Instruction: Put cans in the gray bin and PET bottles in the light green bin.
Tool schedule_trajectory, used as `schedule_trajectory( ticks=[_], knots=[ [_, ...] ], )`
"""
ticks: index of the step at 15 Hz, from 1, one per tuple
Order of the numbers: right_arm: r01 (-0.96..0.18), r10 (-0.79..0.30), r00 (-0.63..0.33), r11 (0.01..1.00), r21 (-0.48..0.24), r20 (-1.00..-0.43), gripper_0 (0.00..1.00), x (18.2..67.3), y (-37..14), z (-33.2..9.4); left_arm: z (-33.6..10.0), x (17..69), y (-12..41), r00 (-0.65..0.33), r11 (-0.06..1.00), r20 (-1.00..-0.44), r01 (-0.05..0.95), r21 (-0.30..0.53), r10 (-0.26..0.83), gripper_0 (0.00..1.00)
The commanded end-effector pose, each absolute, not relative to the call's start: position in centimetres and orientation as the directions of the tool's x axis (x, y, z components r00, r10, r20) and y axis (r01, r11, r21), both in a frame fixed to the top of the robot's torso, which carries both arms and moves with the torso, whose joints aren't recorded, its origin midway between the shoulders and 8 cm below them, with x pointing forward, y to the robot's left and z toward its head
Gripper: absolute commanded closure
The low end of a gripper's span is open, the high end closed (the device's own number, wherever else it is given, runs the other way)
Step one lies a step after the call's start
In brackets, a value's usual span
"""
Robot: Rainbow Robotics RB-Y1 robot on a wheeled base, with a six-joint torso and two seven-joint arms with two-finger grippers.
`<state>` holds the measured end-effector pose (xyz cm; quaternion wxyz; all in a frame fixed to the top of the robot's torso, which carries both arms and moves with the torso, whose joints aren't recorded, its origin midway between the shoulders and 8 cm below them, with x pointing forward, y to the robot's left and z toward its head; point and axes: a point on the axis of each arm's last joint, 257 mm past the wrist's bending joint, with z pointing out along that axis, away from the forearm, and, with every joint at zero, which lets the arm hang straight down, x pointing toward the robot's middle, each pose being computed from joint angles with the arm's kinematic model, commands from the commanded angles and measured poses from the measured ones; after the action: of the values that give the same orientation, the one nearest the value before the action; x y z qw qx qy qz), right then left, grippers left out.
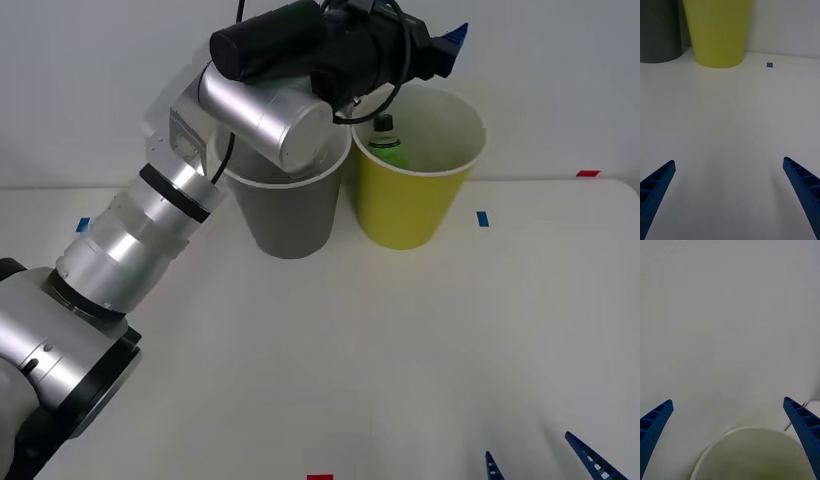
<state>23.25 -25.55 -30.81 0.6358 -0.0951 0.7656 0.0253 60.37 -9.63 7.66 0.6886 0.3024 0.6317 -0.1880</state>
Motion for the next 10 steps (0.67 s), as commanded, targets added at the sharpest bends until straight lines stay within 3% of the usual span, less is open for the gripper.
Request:
schedule_trajectory(
  ticks=[1,10],
  knots=[
    [-0.178,-0.113,-0.173,0.981,-0.082,-0.978,0.00,23.2,-25.5,-30.8,8.4,58.5,-5.3,0.135,0.742,-0.964,0.617,0.263,0.230,0.00],
    [-0.178,-0.113,-0.173,0.981,-0.082,-0.978,0.00,23.2,-25.5,-30.8,3.2,49.4,7.9,0.139,0.823,-0.982,0.537,0.186,0.130,0.00]
  ],
)
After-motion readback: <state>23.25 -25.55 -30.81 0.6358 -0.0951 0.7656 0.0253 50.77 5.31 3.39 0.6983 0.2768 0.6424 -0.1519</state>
